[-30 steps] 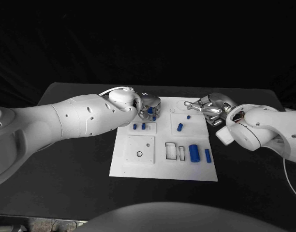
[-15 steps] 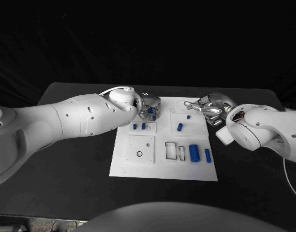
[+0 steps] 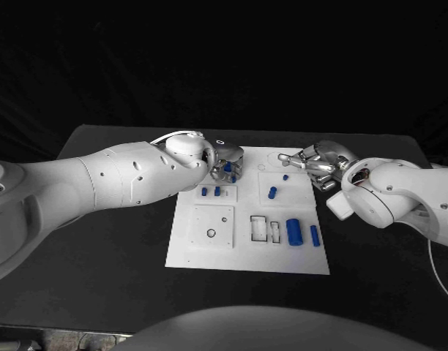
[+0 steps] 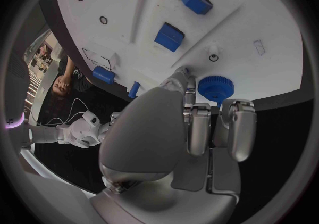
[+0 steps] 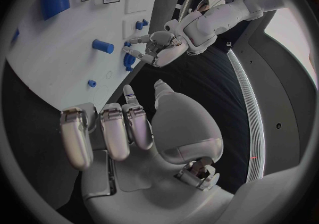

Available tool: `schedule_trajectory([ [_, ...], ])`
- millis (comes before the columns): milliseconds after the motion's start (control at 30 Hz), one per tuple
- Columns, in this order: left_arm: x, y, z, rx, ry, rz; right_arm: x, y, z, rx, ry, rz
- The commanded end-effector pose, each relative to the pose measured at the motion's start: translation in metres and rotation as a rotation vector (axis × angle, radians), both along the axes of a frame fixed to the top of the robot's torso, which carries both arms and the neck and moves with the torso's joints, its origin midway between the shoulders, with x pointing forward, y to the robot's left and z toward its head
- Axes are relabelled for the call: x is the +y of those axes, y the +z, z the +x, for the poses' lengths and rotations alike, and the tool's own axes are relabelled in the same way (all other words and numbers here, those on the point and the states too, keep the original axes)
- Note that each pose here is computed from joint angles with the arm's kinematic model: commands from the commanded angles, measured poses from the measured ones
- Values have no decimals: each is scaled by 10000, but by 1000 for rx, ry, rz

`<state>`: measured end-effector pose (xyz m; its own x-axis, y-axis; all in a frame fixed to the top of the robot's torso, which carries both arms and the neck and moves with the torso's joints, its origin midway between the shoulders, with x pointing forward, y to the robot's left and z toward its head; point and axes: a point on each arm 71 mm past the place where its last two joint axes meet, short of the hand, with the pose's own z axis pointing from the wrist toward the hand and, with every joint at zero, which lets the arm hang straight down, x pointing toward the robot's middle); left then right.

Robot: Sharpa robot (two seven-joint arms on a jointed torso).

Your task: Assemble the parts on the task board

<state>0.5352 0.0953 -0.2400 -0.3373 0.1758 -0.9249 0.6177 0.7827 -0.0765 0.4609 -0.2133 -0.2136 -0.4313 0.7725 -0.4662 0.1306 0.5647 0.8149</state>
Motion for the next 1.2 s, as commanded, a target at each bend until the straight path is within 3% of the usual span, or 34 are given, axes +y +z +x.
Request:
schedule_trajectory([
  [33, -13, -46, -26, 31, -15, 21, 18, -4, -8, 6, 15, 1],
  [467, -12, -19, -24, -7, -34, -3, 17, -4, -7, 5, 15, 1],
  [767, 24, 52, -45, -71, -57, -70, 5, -6, -3, 6, 14, 0],
  [933, 53, 161, -62, -102, -64, -98, 2, -8, 2, 6, 14, -1],
  [1200, 170, 417, -54, -136, -58, -125, 0, -11, 9, 6, 13, -2],
])
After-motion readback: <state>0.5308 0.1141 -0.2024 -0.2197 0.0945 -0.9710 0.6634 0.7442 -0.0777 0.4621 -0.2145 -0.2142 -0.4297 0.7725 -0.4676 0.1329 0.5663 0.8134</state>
